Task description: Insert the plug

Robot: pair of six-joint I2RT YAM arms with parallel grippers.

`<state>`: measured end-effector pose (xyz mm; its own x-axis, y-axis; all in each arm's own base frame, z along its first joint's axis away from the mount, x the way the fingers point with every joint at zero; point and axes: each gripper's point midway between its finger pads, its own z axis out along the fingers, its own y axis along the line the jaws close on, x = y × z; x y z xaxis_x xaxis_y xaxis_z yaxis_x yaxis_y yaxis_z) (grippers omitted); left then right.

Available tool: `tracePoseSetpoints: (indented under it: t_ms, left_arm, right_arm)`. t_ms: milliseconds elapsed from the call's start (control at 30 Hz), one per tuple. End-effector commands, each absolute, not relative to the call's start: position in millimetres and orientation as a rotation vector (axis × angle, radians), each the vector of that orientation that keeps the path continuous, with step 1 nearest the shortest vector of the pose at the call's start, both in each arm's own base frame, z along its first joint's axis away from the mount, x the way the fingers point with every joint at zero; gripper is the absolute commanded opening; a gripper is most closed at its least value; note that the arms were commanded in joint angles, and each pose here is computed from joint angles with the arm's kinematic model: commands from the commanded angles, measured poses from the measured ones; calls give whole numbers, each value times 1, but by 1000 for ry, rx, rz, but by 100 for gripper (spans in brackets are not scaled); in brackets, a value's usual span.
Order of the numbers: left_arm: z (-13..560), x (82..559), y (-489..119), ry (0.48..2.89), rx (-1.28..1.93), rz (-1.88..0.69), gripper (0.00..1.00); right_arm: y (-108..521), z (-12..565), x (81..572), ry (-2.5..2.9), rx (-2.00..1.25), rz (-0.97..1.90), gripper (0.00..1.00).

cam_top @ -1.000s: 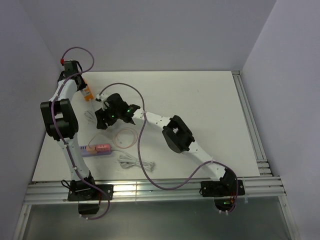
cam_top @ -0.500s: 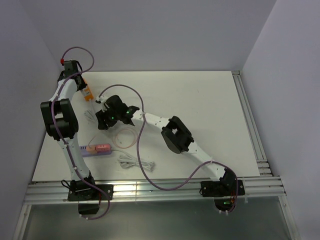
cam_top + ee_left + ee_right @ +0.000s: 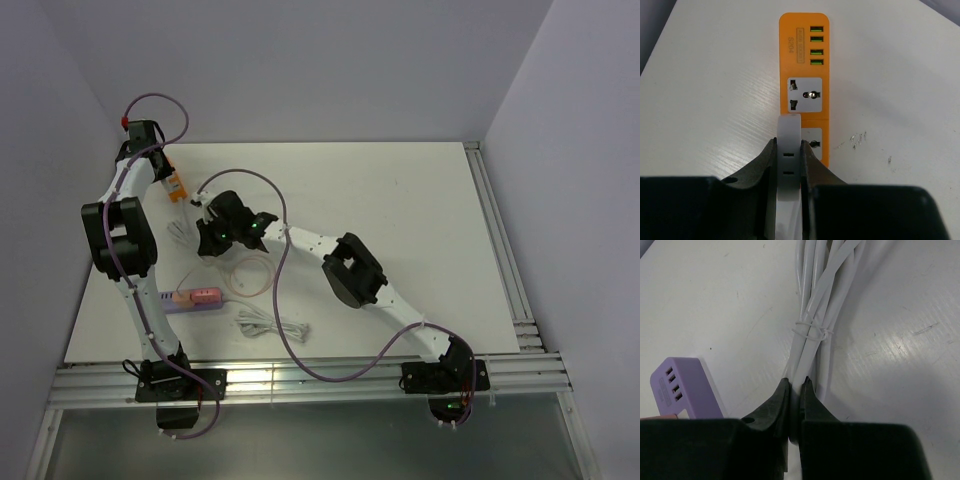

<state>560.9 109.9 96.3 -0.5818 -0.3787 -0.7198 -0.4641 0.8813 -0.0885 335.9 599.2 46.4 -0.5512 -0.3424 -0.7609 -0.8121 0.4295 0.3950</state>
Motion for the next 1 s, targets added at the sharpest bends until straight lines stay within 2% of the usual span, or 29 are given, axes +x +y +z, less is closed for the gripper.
tracePoseSetpoints:
  t_ms: [0,433,767,967]
  left_arm:
    - [16,517,64,2565,-597,36,0]
    - [7,531,53,2574,-601,-23,0]
    - [5,535,27,2579,-525,75,0]
    - [8,529,22,2571,-507,113,0]
  right_arm:
    - [597,32,325,2156,-953,1061,0]
    - [577,35,311,2167,-930,1117,0]
    - [573,24,307,2207,-885,1179,0]
    - [562,49,309,2168,-823,1379,0]
